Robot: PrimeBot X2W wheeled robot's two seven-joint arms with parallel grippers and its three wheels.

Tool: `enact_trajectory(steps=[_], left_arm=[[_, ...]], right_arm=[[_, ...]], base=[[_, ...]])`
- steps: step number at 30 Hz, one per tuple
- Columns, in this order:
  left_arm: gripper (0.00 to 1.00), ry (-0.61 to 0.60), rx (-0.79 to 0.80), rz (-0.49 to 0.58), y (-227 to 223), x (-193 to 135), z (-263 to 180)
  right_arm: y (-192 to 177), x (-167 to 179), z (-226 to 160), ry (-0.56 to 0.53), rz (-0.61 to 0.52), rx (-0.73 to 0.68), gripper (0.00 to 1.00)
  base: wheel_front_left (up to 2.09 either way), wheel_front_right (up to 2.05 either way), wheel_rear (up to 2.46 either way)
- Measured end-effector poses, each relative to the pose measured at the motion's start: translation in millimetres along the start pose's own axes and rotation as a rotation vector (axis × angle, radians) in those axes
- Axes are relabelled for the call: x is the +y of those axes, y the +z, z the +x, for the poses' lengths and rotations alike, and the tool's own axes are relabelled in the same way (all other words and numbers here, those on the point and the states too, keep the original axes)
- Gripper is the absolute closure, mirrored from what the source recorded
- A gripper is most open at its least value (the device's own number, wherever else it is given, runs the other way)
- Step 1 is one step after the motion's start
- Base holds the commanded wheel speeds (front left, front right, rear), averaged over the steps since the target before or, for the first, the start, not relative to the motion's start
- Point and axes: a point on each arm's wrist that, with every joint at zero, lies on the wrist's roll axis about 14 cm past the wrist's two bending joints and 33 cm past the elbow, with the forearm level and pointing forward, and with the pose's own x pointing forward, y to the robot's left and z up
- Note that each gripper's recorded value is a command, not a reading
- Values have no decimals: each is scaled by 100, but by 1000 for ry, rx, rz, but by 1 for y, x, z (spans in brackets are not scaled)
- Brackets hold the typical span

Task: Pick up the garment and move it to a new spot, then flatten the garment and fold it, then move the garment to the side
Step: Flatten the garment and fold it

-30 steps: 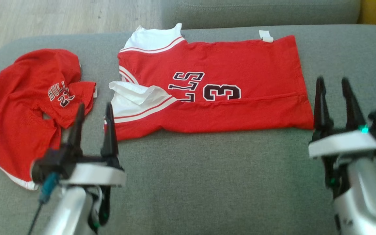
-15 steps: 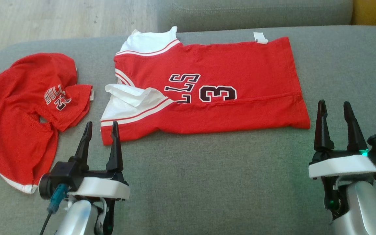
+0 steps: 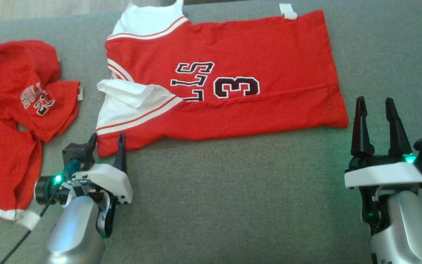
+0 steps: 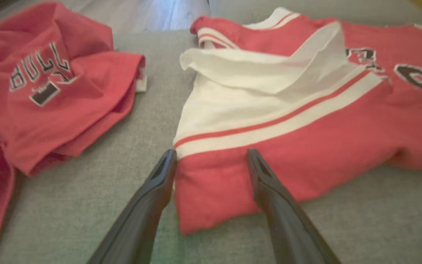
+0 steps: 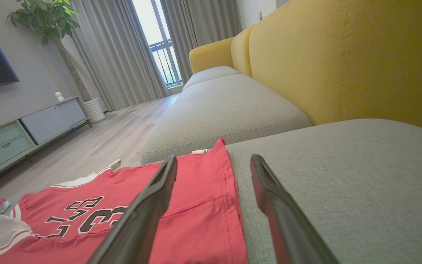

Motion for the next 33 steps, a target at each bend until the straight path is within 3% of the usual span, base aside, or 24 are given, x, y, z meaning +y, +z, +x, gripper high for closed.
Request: enact_trajectory(steps=[9, 10, 11, 12, 18, 25, 32, 33], left_arm=[[0, -11, 128, 78, -18, 2, 20], [7, -20, 131, 80, -18, 1, 20], [78, -29, 132, 82, -18, 0, 20], [100, -41, 128, 82, -17, -2, 20], [100, -71, 32, 79, -4, -10, 14], [100, -114, -104, 150, 26, -20, 7], [100, -124, -118, 162, 33, -21, 6], [100, -123, -120, 162, 33, -20, 6]], right_arm=[[-4, -5, 4, -13, 7, 8, 0], [-5, -6, 4, -15, 9, 12, 0], [-7, -6, 4, -19, 16, 18, 0], [-10, -8, 3, -25, 21, 28, 0], [-49, -25, 4, -75, -26, 209, 0], [-84, -22, 23, -101, 73, 367, 0], [-110, -15, 38, -88, 51, 468, 0], [-111, -13, 41, -82, 49, 475, 36]], base=[[0, 0, 0], [0, 0, 0], [0, 0, 0], [0, 0, 0], [0, 0, 0], [0, 0, 0], [0, 0, 0], [0, 0, 0]])
